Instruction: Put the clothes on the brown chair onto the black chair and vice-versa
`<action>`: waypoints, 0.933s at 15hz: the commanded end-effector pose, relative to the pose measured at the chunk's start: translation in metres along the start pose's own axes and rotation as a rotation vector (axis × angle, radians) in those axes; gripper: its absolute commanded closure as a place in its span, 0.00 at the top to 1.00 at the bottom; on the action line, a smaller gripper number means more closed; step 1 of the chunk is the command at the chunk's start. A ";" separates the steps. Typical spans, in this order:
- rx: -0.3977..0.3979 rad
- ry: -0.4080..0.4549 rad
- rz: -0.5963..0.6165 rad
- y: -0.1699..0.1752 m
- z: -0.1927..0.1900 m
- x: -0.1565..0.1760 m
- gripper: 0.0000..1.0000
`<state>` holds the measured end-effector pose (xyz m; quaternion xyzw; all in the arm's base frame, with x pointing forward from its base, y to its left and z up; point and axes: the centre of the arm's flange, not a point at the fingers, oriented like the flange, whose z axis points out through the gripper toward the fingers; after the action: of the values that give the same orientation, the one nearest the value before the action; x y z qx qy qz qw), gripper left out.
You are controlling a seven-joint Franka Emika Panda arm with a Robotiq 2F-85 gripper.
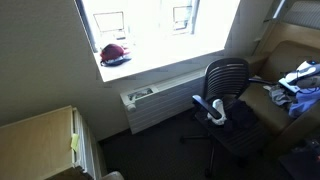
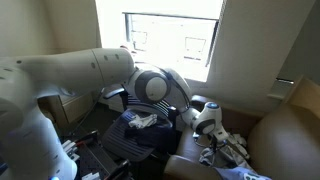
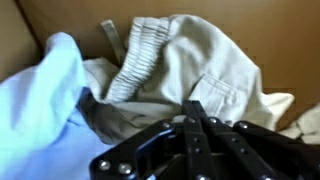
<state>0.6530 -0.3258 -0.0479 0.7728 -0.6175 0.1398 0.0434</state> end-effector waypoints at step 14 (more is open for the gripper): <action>0.887 -0.190 -0.162 -0.142 -0.411 0.059 0.00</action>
<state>0.7724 -0.2611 0.3148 0.7598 -0.4854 0.3209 -0.2900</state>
